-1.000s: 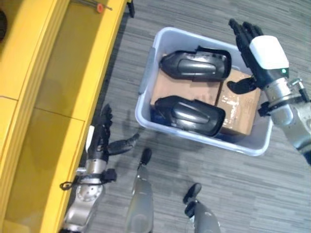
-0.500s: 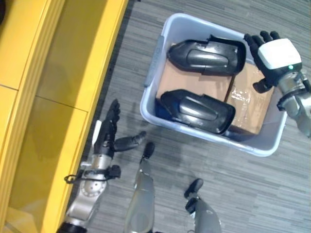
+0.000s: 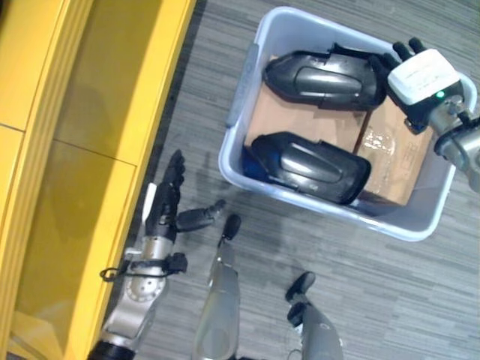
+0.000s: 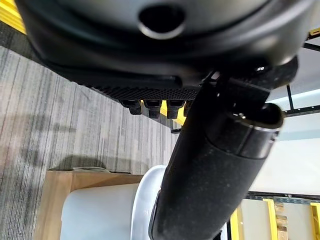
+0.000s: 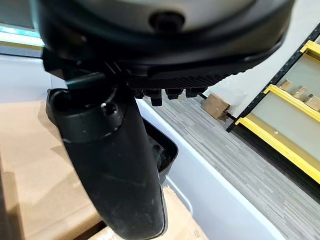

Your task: Move parts from the plastic box to the shelf.

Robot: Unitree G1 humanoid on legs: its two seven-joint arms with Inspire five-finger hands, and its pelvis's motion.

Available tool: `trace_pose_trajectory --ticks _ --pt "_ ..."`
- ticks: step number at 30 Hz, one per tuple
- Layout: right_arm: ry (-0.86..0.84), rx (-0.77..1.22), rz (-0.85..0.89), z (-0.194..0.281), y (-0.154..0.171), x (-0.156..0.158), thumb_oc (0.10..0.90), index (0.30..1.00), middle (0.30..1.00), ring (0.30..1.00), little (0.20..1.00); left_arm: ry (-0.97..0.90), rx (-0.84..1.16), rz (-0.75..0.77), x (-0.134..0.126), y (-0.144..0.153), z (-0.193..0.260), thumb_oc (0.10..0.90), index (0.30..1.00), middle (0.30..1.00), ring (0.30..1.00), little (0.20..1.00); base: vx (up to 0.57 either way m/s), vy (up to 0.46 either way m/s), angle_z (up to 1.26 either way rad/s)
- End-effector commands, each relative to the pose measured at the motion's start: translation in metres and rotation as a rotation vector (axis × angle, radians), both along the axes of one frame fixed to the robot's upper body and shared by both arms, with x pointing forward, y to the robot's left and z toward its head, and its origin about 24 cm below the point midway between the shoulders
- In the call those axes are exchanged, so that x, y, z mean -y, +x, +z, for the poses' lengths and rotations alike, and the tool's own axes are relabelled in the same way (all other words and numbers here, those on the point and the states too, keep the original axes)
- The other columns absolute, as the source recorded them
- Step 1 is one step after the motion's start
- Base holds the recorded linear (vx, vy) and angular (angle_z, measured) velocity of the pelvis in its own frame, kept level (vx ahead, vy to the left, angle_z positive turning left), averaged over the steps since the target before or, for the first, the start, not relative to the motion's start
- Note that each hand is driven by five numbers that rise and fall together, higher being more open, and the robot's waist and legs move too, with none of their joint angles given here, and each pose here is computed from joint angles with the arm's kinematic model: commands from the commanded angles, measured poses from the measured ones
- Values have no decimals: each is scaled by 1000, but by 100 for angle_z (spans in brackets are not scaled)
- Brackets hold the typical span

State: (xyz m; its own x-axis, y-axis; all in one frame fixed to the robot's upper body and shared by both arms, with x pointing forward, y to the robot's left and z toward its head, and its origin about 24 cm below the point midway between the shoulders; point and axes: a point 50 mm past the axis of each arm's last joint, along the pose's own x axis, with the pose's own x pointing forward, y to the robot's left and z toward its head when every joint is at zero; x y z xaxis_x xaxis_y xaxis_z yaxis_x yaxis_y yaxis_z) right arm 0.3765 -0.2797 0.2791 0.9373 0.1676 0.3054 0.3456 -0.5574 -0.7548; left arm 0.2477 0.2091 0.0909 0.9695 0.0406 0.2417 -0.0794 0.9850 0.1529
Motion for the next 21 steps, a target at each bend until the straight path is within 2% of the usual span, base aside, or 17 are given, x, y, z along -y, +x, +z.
trace_pose_trajectory --ticks 1,8,13,21 --pt "-94 278 -52 82 -19 8 900 1000 1000 1000 1000 -45 262 -80 14 -4 48 900 1000 1000 1000 1000 0 0 0" --pt "-155 305 -91 89 -19 10 900 1000 1000 1000 1000 -39 263 -89 15 -2 48 900 1000 1000 1000 1000 2 -6 1" --pt "-231 270 -141 87 -18 16 900 1000 1000 1000 1000 -44 252 -102 16 -3 46 900 1000 1000 1000 1000 5 -3 2" --pt "-261 234 -194 80 -14 24 900 1000 1000 1000 1000 -47 255 -107 17 -3 46 900 1000 1000 1000 1000 8 -5 3"
